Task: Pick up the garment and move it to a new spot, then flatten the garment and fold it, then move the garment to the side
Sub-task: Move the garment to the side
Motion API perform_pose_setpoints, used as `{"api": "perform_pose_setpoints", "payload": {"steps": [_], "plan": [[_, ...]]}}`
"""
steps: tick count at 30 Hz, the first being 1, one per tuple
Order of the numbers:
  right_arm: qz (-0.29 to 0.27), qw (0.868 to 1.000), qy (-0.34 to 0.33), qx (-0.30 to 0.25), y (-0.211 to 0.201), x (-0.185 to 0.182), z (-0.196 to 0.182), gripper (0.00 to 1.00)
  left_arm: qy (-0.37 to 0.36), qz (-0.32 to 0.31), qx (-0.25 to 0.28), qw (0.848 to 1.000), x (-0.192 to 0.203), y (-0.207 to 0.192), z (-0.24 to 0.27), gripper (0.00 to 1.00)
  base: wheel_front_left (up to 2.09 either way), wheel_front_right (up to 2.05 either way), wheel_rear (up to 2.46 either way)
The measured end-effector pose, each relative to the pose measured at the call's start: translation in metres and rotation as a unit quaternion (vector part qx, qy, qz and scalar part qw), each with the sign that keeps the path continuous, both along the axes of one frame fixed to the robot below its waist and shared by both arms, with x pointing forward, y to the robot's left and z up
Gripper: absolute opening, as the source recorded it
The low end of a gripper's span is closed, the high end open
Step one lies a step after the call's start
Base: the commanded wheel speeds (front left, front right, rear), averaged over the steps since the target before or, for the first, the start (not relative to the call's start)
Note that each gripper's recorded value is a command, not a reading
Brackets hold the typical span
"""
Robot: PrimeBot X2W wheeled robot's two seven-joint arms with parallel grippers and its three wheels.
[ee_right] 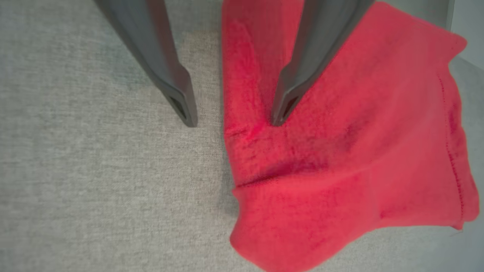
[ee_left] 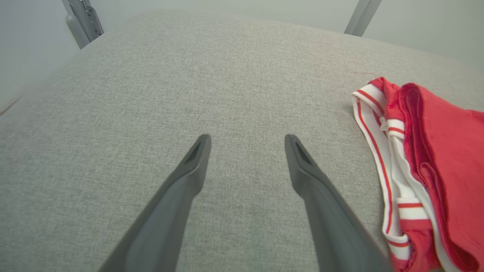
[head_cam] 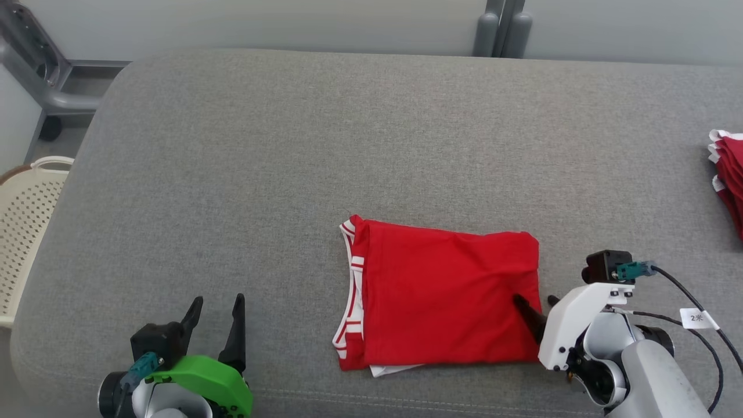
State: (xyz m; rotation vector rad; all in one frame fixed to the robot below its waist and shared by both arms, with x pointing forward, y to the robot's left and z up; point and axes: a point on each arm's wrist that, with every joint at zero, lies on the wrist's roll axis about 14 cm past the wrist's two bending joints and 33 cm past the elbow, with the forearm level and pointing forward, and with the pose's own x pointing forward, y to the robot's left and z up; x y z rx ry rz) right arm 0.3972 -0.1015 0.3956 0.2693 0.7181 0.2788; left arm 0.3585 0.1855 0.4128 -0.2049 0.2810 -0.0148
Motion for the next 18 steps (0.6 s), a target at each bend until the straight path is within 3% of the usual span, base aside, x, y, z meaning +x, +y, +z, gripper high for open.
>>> {"api": "perform_pose_setpoints", "payload": {"steps": [2, 3, 4, 6, 18], "plan": [[0.008, 1.0, 0.013, 0.004, 0.007, 0.0, -0.006, 0.94, 0.002, 0.006, 0.0, 1.0, -0.001, 0.003, -0.001, 1.0, 0.0, 0.0, 0.0], [0.011, 1.0, 0.018, 0.003, 0.008, 0.0, -0.009, 0.72, 0.004, 0.008, 0.0, 1.0, -0.002, 0.004, -0.002, 1.0, 0.0, 0.0, 0.0], [0.012, 1.0, 0.025, 0.001, 0.009, -0.001, -0.012, 0.42, 0.004, 0.01, 0.0, 1.0, -0.003, 0.006, -0.003, 1.0, 0.0, 0.0, 0.0], [0.013, 0.999, 0.033, -0.006, 0.007, -0.001, -0.016, 0.0, 0.004, 0.013, 0.001, 1.0, -0.003, 0.007, -0.002, 1.0, 0.0, 0.0, 0.0], [0.0, 1.0, -0.001, -0.018, 0.0, 0.006, -0.002, 0.0, -0.016, 0.011, 0.001, 1.0, -0.002, 0.006, 0.01, 1.0, 0.0, 0.0, 0.0]]}}
